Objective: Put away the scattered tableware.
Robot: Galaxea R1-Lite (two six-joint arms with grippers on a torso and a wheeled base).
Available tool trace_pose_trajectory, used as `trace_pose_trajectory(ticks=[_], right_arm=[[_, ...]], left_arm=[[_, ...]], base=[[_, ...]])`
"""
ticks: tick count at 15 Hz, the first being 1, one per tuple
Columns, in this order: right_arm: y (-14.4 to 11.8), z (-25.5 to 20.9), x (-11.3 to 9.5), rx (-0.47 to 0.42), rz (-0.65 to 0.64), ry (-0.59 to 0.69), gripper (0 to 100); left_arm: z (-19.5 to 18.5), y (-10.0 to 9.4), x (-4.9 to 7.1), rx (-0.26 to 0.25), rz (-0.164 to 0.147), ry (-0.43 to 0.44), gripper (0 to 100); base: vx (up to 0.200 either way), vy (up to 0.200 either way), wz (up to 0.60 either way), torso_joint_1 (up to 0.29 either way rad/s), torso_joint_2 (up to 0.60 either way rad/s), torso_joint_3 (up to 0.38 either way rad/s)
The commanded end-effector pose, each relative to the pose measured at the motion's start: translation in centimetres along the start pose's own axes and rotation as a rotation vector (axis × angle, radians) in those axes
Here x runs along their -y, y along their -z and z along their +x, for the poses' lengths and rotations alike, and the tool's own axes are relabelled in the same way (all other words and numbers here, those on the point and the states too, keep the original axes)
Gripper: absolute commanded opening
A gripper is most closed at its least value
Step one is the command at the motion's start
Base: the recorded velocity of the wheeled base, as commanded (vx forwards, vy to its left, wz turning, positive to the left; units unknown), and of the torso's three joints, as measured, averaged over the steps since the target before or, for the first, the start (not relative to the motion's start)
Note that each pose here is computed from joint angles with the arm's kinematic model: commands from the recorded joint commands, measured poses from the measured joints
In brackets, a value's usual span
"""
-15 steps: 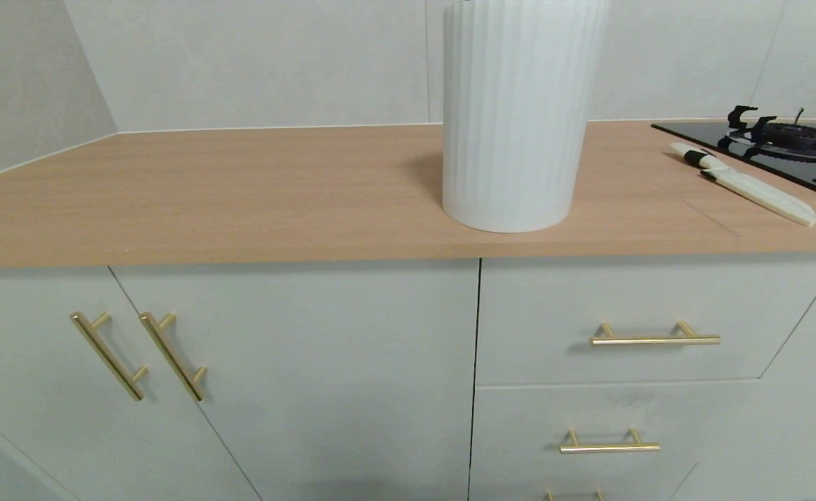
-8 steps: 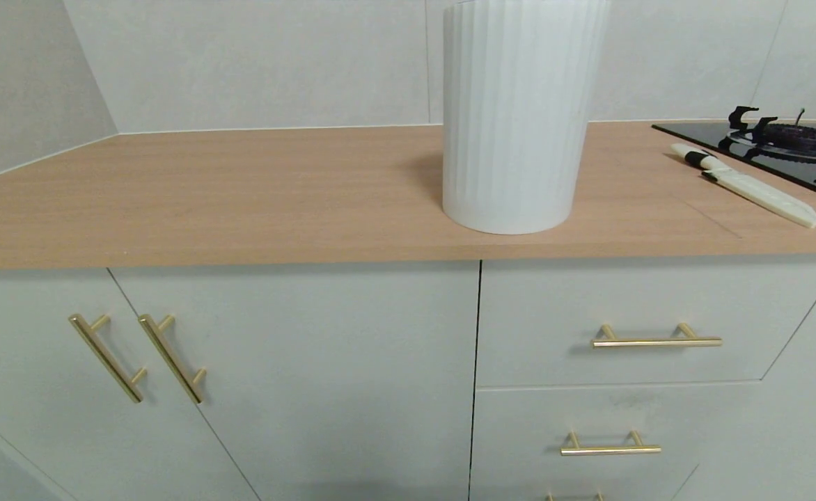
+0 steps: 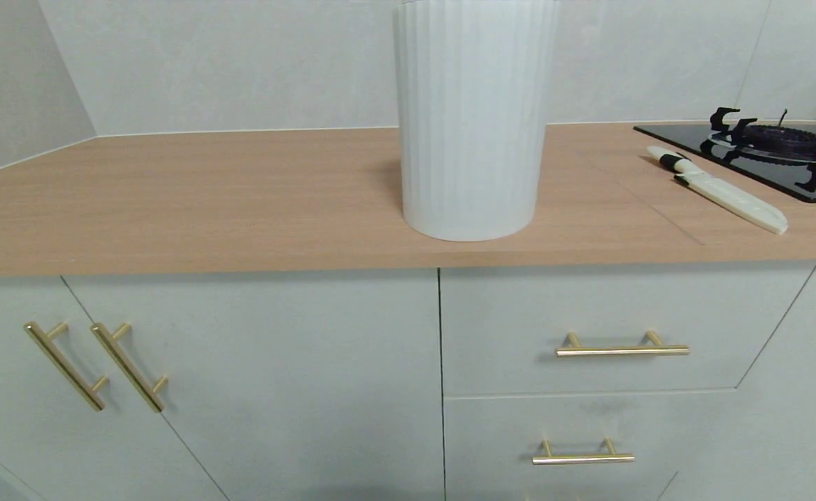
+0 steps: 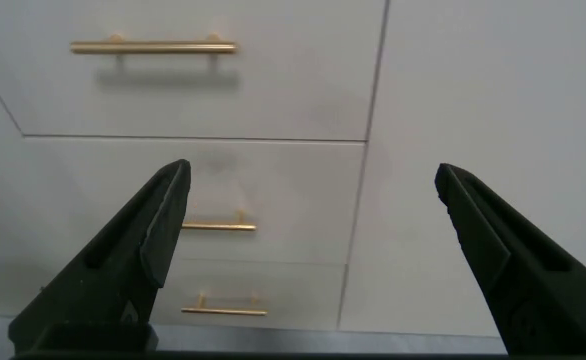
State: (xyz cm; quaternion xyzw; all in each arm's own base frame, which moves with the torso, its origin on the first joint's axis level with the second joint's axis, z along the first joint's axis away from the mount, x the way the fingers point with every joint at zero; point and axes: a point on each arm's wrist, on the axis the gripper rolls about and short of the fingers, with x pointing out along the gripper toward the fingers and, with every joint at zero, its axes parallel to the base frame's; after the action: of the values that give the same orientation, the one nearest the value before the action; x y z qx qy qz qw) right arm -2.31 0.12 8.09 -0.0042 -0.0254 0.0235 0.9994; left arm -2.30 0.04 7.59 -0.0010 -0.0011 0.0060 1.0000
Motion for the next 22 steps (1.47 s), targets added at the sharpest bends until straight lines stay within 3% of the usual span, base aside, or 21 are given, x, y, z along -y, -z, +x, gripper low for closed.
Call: trace_pose_trajectory(ticks=[1, 22], right_arm=[[0.00, 0.02, 0.00, -0.002, -0.001, 0.000, 100], [0.00, 0.02, 0.00, -0.002, -0.002, -0.002, 100]], left_arm=[[0.00, 0.00, 0.00, -0.001, -0.001, 0.000, 100], [0.00, 0.00, 0.00, -0.001, -0.003, 0.000, 100]], base=[[0.000, -0.200, 0.00, 0.002, 0.00, 0.002], [0.000, 0.000, 0.00, 0.000, 0.00, 0.000]])
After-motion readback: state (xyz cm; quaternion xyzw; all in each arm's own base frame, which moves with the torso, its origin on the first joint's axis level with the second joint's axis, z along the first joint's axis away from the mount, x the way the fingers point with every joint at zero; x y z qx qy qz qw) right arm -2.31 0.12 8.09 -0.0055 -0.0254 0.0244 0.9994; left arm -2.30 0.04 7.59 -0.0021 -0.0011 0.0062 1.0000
